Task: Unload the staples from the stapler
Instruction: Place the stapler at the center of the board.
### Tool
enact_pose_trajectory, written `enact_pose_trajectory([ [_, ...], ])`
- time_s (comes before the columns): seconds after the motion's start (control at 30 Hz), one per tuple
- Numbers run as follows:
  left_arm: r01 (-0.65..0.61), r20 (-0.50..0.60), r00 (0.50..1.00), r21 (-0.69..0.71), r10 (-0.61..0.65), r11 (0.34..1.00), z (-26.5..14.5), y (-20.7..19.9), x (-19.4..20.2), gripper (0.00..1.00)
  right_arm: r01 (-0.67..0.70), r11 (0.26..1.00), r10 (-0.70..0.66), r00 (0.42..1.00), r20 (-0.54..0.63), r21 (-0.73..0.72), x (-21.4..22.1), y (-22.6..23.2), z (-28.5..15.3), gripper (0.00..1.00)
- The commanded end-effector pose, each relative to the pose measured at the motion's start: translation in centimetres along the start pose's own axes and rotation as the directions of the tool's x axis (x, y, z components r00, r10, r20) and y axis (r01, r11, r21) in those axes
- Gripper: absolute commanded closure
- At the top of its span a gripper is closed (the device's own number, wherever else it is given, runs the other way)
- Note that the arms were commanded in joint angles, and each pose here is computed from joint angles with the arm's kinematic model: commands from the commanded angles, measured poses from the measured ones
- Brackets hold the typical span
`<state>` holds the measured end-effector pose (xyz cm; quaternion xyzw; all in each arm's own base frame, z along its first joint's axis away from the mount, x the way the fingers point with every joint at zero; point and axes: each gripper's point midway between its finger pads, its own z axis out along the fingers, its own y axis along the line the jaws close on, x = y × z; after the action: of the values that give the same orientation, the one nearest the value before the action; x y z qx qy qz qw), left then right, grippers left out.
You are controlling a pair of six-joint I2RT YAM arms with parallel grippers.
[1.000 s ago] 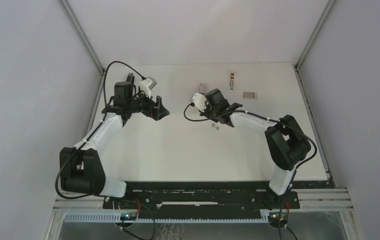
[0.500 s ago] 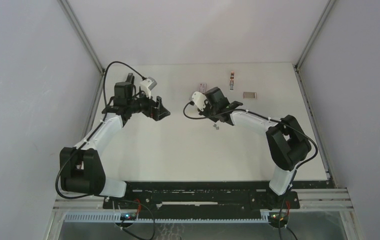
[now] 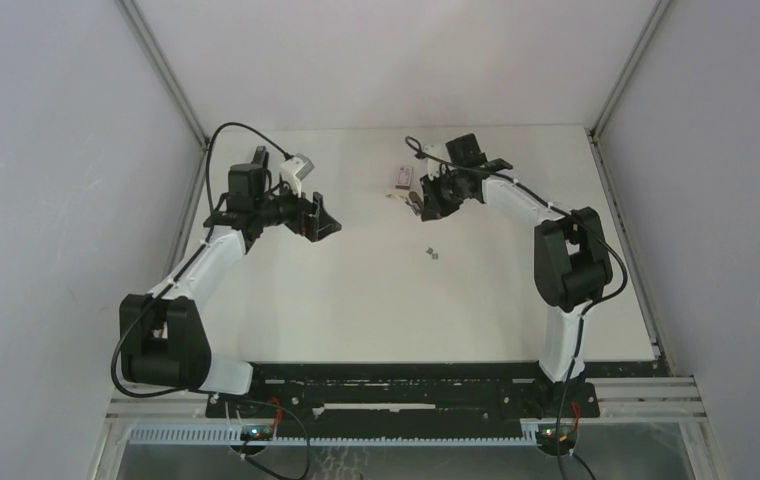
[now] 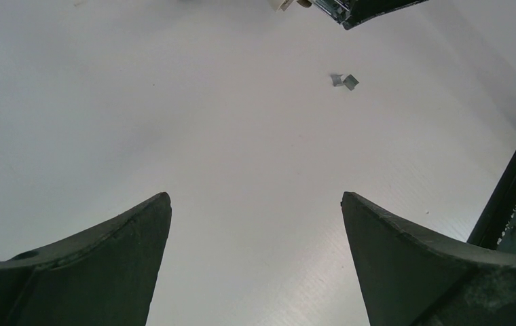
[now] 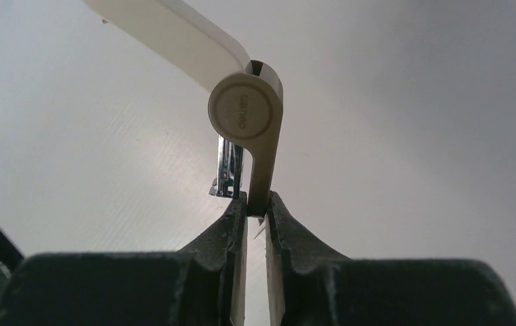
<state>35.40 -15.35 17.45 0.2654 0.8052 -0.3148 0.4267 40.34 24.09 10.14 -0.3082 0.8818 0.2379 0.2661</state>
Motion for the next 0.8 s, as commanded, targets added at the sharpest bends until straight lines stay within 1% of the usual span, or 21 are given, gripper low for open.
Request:
enact_pose_trajectory([
  [0.0, 0.005, 0.019, 1.0, 0.03, -0.006, 1.0, 0.1, -0.3, -0.1, 0.0, -0.187, 0.968, 0.189, 0.982, -0.004, -0.166, -1.0, 2.2, -0.9, 1.0],
  [0.33, 0.0, 0.002, 1.0, 0.009, 0.0, 1.0, 0.3, 0.3, 0.2, 0.0, -0.368, 0.89, 0.38, 0.925, -0.006, -0.269, -1.7, 0.7, -1.5, 1.0],
  [0.4, -0.012, -0.001, 1.0, -0.002, 0.012, 1.0, 0.2, 0.4, 0.2, 0.0, -0.415, 0.861, 0.433, 0.902, -0.005, -0.293, -2.0, 0.2, -1.5, 1.0],
  [0.57, -0.031, -0.009, 0.999, -0.02, 0.031, 0.999, -0.1, 0.6, 0.2, 0.0, -0.54, 0.769, 0.574, 0.819, -0.004, -0.342, -3.0, -1.9, -1.5, 1.0],
  [0.77, -0.039, -0.014, 0.999, -0.021, 0.038, 0.999, -0.2, 0.7, 0.1, 0.0, -0.648, 0.661, 0.692, 0.721, -0.026, -0.378, -3.8, -4.6, -0.4, 1.0],
])
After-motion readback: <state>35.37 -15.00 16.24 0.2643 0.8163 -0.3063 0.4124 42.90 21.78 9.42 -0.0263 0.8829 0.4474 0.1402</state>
